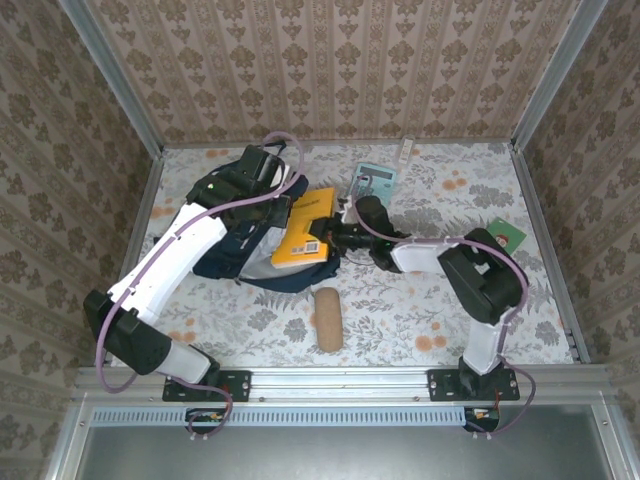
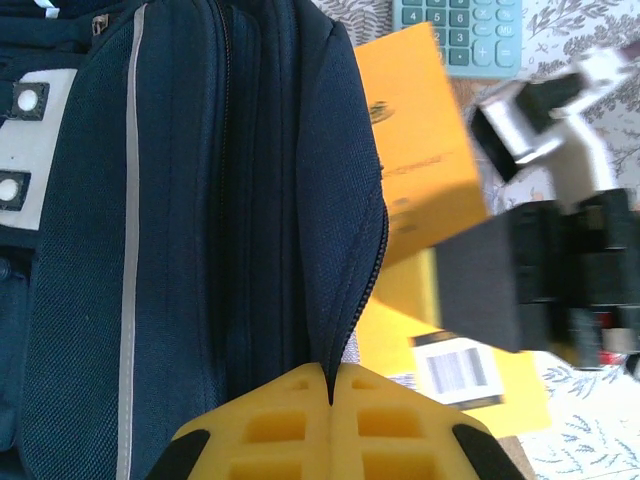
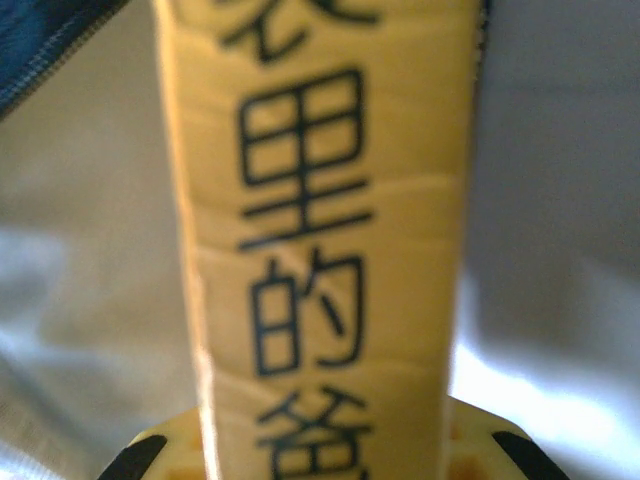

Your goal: Pack the student bag

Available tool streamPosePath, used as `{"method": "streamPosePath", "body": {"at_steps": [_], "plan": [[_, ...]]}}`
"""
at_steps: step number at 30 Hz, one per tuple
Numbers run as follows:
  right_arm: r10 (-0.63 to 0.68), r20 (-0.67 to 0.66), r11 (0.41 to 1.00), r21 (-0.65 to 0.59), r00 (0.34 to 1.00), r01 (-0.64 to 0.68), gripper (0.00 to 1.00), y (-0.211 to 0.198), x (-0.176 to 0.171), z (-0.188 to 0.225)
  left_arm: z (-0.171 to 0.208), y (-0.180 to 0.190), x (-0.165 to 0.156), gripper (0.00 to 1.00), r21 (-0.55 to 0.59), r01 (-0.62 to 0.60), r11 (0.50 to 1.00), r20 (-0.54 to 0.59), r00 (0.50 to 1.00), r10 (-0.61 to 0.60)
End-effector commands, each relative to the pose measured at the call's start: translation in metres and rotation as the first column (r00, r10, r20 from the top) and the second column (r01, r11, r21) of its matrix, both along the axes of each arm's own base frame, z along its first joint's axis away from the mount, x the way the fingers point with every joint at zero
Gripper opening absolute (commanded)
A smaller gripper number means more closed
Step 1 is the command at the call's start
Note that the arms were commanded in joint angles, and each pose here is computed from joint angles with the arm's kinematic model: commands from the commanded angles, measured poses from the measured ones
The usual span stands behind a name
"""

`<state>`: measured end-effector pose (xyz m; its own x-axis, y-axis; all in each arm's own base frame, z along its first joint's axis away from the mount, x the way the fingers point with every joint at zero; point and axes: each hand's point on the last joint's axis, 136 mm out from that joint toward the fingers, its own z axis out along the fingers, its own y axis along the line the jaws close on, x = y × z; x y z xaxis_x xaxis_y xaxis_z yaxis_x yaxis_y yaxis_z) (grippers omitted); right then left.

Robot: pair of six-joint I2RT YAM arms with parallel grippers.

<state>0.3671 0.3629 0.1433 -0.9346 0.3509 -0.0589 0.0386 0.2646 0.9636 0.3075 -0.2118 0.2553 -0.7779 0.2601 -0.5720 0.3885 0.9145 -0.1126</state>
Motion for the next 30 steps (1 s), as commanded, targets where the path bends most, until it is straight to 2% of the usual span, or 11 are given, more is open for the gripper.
{"method": "streamPosePath", "body": {"at_steps": [1, 6, 11, 15, 16, 18, 22, 25, 30], "plan": [[-0.066, 0.111, 0.992, 0.112, 0.992, 0.054, 0.0, 0.026, 0.027, 0.038, 0.045, -0.004, 0.003, 0.0, -0.119, -0.017, 0.993, 0.097, 0.995, 0.029], [-0.107, 0.089, 0.989, 0.11, 0.99, 0.097, 0.0, 0.057, 0.05, 0.022, 0.048, -0.006, 0.0, 0.0, -0.145, -0.017, 0.989, 0.087, 0.996, 0.03], [-0.136, 0.054, 0.99, 0.041, 0.989, 0.134, 0.0, 0.082, 0.071, -0.005, 0.045, -0.009, -0.006, 0.0, -0.168, -0.01, 0.986, 0.07, 0.997, 0.022], [-0.157, 0.061, 0.985, -0.065, 0.986, 0.161, 0.08, 0.093, 0.083, -0.021, 0.041, -0.008, -0.011, 0.0, -0.186, -0.011, 0.982, 0.06, 0.998, 0.022], [-0.16, 0.06, 0.982, -0.09, 0.985, 0.165, 0.11, 0.094, 0.085, -0.024, 0.039, -0.008, -0.011, 0.0, -0.188, -0.012, 0.982, 0.057, 0.998, 0.023], [-0.157, 0.028, 0.976, -0.15, 0.987, 0.159, 0.32, 0.093, 0.086, -0.035, 0.037, -0.007, -0.013, 0.0, -0.193, -0.016, 0.981, 0.052, 0.998, 0.027], [-0.117, 0.027, 0.969, -0.216, 0.993, 0.12, 0.53, 0.087, 0.074, -0.035, 0.035, -0.005, -0.015, 0.0, -0.191, -0.021, 0.981, 0.054, 0.998, 0.032], [-0.103, 0.03, 0.953, -0.285, 0.994, 0.107, 0.61, 0.073, 0.063, -0.037, 0.033, -0.002, -0.016, 0.0, -0.2, -0.032, 0.979, 0.054, 0.998, 0.043], [-0.077, 0.05, 0.917, -0.389, 0.996, 0.09, 0.66, 0.052, 0.049, -0.035, 0.029, 0.0, -0.017, 0.0, -0.204, -0.035, 0.978, 0.047, 0.998, 0.046]]}}
